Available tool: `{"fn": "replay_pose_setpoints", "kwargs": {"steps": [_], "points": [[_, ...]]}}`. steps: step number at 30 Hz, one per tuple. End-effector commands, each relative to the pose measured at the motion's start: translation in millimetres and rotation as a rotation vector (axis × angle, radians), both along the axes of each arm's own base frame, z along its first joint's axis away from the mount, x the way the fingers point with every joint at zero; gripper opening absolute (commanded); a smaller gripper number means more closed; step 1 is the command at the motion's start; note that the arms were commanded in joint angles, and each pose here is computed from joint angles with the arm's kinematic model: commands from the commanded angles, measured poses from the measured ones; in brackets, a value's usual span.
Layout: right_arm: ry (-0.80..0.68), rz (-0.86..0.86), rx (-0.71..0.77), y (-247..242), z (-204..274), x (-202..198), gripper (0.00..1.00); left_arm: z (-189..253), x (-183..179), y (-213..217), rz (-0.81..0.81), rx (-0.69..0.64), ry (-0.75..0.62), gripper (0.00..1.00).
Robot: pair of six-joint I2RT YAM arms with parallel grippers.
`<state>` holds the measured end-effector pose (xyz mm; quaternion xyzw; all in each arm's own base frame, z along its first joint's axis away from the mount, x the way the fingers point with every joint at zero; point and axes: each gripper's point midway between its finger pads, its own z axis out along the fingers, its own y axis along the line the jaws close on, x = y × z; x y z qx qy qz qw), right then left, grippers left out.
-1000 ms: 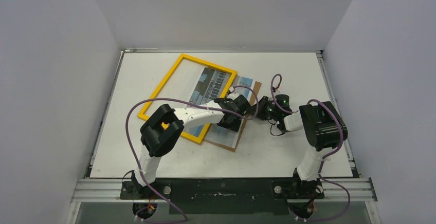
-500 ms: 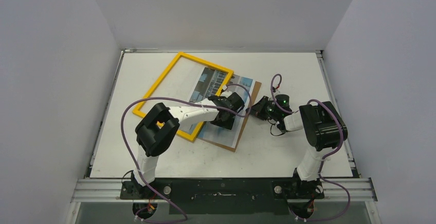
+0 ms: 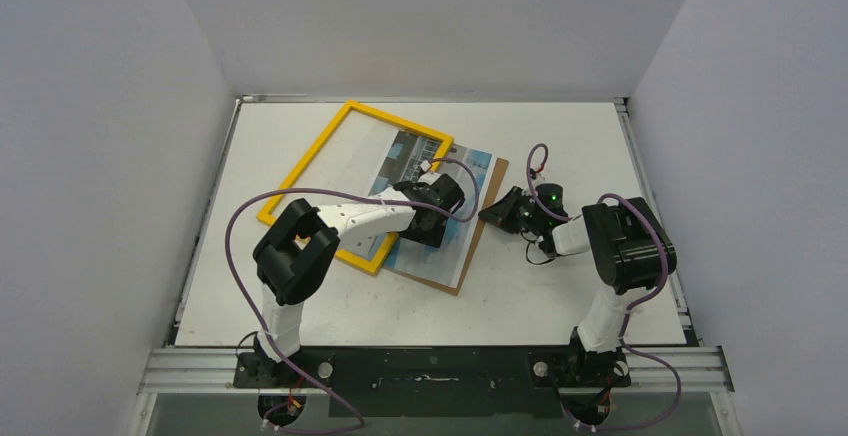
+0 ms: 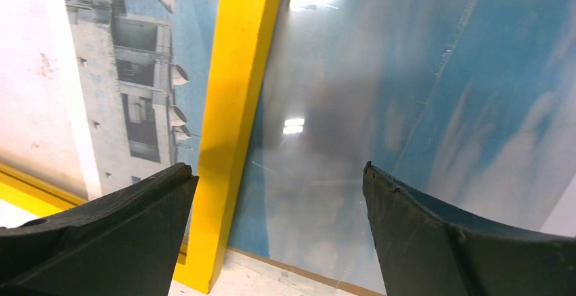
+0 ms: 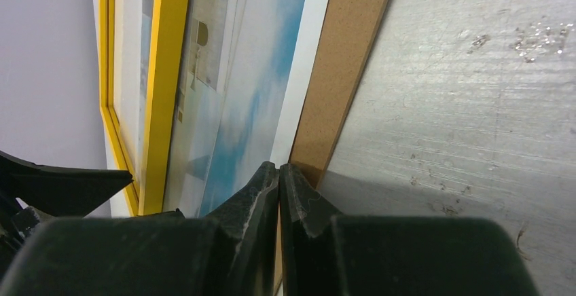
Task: Take the photo out of the frame
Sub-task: Remove the photo frame item from the photo frame.
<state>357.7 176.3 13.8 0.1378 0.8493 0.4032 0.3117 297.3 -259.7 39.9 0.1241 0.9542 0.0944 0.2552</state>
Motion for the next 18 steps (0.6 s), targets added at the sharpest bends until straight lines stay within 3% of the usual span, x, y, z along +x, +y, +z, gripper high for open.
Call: {"fn": "replay_pose_setpoints", "kwargs": {"steps": [1,11,18], "points": [[0.082,-0.082,-0.131,-30,-30,-11,0.05,31,10,2,0.002,-0.051,-0.07,0.93],[0.001,-0.086,-0.137,-32,-1,-8,0.14,69,-7,-23,-0.093,-0.204,-0.123,0.97],[-0.048,-0.088,-0.175,-40,34,-27,0.33,84,-41,-50,-0.261,-0.316,-0.164,0.97]]}}
